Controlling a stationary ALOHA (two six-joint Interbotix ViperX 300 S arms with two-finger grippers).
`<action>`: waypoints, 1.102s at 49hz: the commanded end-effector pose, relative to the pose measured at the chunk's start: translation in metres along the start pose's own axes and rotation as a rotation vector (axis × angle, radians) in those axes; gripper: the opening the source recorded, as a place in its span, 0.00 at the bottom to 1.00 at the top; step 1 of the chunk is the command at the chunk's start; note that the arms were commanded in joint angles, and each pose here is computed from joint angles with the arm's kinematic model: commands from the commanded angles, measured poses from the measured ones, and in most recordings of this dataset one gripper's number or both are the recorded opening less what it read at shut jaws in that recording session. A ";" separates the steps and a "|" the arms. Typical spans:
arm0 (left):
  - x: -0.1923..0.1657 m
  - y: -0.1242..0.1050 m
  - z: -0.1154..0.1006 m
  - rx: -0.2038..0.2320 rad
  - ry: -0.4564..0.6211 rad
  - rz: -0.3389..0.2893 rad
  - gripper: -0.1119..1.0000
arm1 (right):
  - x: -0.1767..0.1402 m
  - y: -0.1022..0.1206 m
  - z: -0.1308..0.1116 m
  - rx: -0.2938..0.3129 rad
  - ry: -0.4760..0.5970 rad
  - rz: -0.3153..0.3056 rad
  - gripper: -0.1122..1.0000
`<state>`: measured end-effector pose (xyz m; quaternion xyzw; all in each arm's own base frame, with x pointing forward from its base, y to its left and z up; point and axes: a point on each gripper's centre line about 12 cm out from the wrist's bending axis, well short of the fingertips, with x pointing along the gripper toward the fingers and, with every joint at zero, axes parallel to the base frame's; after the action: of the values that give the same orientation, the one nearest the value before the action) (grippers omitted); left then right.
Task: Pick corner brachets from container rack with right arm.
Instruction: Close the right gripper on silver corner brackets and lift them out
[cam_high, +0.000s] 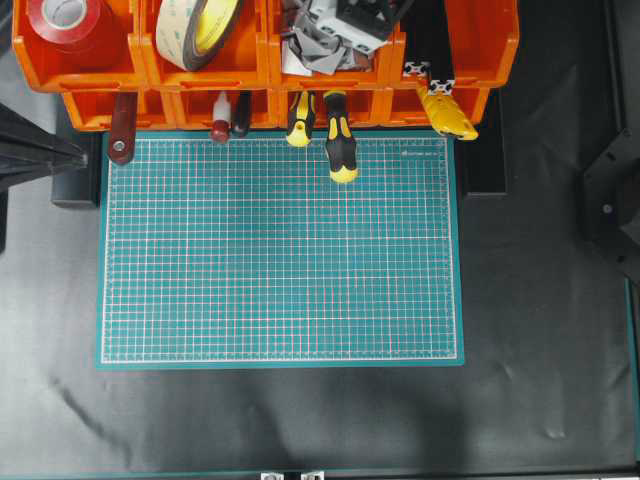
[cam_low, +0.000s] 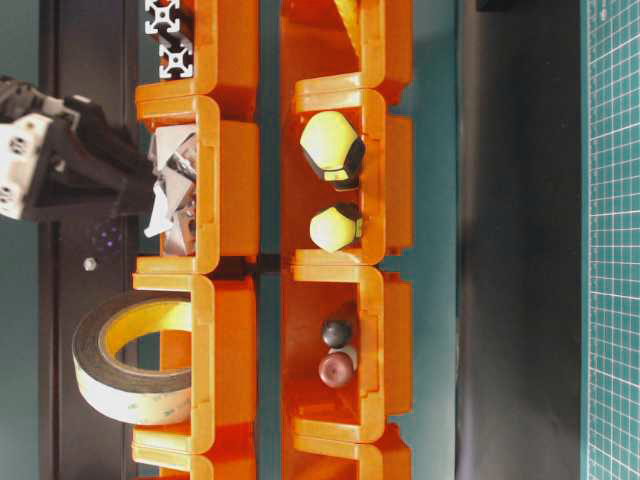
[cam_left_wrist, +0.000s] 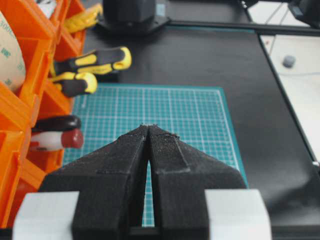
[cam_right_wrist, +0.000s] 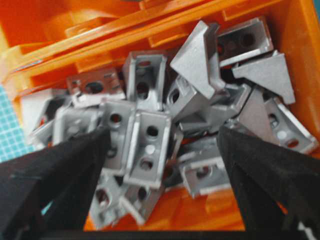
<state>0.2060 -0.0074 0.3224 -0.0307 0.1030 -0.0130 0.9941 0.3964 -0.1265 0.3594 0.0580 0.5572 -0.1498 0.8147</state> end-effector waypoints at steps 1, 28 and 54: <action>-0.001 -0.001 0.015 0.002 -0.041 -0.004 0.10 | -0.001 -0.003 0.000 0.002 0.003 -0.005 0.85; -0.005 0.005 0.017 0.005 -0.052 0.025 0.10 | 0.006 0.002 -0.008 -0.008 0.033 0.003 0.50; -0.030 0.007 0.026 0.011 -0.059 0.045 0.10 | -0.070 0.003 0.013 -0.007 -0.179 0.008 0.44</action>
<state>0.1874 0.0008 0.3365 -0.0253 0.0909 0.0063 0.9955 0.3975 -0.1207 0.3872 0.0509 0.5256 -0.1469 0.8364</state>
